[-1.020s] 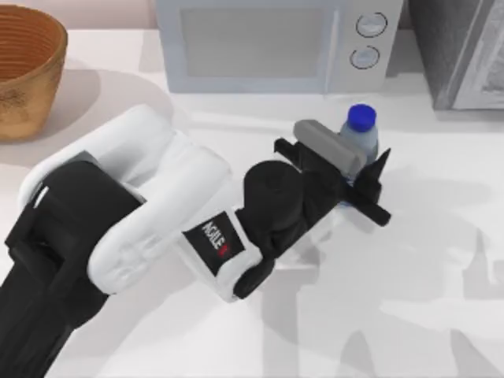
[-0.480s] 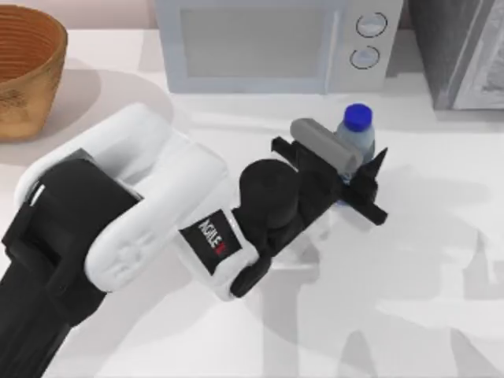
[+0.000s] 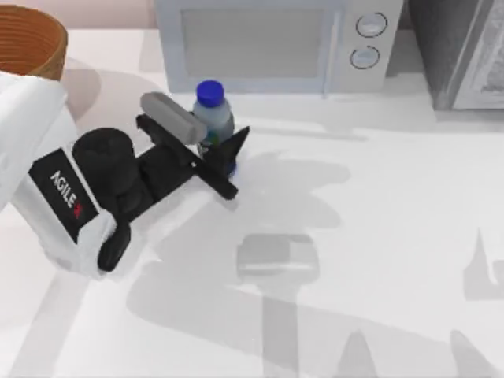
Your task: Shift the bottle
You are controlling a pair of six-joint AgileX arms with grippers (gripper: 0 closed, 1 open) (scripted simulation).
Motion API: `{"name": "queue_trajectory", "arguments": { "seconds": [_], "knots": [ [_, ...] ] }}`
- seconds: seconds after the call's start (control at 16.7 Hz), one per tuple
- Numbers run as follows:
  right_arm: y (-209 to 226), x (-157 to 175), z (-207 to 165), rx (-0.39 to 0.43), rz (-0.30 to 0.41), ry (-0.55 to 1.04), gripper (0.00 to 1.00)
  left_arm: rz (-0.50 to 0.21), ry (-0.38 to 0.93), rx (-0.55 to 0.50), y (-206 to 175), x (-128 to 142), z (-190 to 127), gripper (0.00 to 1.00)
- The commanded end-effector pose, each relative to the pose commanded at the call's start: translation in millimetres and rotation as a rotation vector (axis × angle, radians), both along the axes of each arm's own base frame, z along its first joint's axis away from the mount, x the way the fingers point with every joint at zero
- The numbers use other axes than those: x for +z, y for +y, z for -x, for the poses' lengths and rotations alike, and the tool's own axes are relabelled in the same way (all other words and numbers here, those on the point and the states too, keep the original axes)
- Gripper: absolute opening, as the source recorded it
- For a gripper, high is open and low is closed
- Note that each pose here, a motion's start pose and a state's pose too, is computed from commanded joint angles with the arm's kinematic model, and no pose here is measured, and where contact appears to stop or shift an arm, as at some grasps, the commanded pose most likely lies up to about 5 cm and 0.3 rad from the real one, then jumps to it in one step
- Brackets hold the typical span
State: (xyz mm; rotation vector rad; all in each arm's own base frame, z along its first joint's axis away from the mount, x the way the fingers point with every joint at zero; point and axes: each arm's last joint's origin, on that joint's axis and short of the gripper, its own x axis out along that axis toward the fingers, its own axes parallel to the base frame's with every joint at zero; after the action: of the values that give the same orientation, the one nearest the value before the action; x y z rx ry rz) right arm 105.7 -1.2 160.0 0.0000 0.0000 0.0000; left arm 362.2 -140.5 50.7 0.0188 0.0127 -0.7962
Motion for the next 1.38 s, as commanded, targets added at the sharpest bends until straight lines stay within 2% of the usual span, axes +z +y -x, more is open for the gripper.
{"name": "queue_trajectory", "arguments": {
  "seconds": [0.24, 0.48, 0.96, 1.38],
  "knots": [
    [0, 0, 0, 0.0, 0.0, 0.0, 1.0, -0.01, 0.01, 0.011, 105, 13, 28, 0.0],
    [0, 0, 0, 0.0, 0.0, 0.0, 1.0, -0.011, 0.0, 0.011, 154, 25, 64, 0.0],
    [0, 0, 0, 0.0, 0.0, 0.0, 1.0, -0.012, -0.001, 0.008, 156, 23, 66, 0.0],
    [0, 0, 0, 0.0, 0.0, 0.0, 1.0, -0.012, -0.002, 0.011, 123, -8, 33, 0.0]
  ]
}}
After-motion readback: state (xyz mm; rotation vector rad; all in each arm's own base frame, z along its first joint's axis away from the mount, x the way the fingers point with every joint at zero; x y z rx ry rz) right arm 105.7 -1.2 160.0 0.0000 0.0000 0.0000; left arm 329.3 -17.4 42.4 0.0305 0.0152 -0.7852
